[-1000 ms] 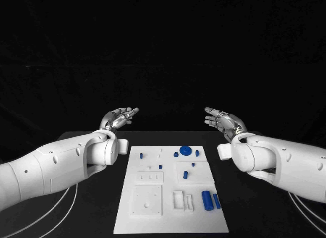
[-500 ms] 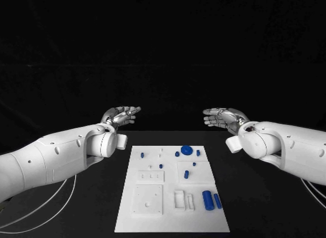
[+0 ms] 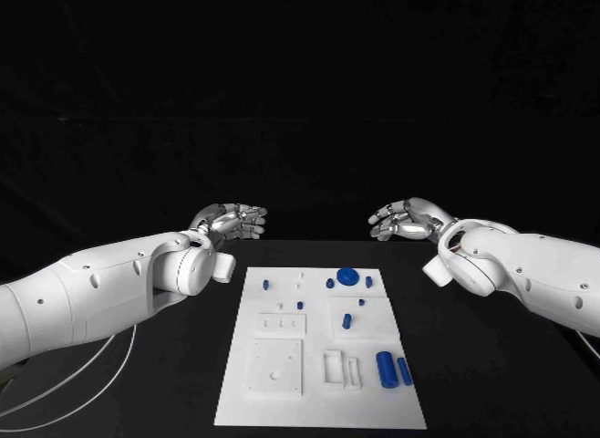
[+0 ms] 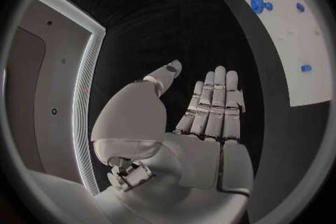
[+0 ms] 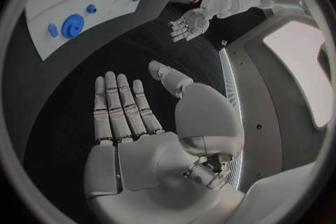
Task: Assemble the parts on the task board
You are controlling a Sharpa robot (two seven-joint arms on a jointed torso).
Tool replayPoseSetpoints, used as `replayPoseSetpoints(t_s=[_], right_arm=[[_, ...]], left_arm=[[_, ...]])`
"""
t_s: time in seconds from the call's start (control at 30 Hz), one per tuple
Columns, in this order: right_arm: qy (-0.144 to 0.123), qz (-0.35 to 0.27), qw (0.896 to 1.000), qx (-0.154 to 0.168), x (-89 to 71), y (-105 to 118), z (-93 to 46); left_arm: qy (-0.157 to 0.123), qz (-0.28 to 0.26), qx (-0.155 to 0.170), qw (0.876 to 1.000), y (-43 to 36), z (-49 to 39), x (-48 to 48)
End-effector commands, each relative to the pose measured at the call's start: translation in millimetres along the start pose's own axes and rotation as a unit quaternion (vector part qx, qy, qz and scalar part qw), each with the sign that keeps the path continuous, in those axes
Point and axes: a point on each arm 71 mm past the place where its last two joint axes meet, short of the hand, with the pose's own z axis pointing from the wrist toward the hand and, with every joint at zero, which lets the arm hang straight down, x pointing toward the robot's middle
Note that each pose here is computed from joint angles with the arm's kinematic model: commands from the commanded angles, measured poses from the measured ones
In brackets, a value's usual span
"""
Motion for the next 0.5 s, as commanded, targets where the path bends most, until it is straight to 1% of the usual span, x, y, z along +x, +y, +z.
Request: replayPoseSetpoints(t_s=[0.03,0.13,0.23,0.33,0.43,0.5], right_arm=[[0.028,-0.136,0.989,-0.047,9.2,11,7.2],[0.028,-0.188,0.98,-0.06,11.6,16,12.2],[0.028,-0.245,0.967,-0.068,17.4,23,18.2],[0.034,-0.288,0.954,-0.072,22.5,26,21.7],[0.033,-0.321,0.943,-0.078,26.6,30,24.8],[0.032,-0.34,0.936,-0.084,27.3,32,25.3]], left_arm=[[0.026,-0.008,0.0,1.0,-1.3,-5.8,0.2],[0.029,-0.011,0.001,1.0,-2.5,-12.3,-2.0],[0.031,-0.012,-0.002,0.999,-3.0,-17.9,-2.9],[0.039,-0.015,-0.002,0.999,-3.9,-22.8,-0.9],[0.047,-0.018,0.001,0.999,-6.2,-27.8,0.2],[0.055,-0.02,0.005,0.998,-8.1,-31.2,3.2]])
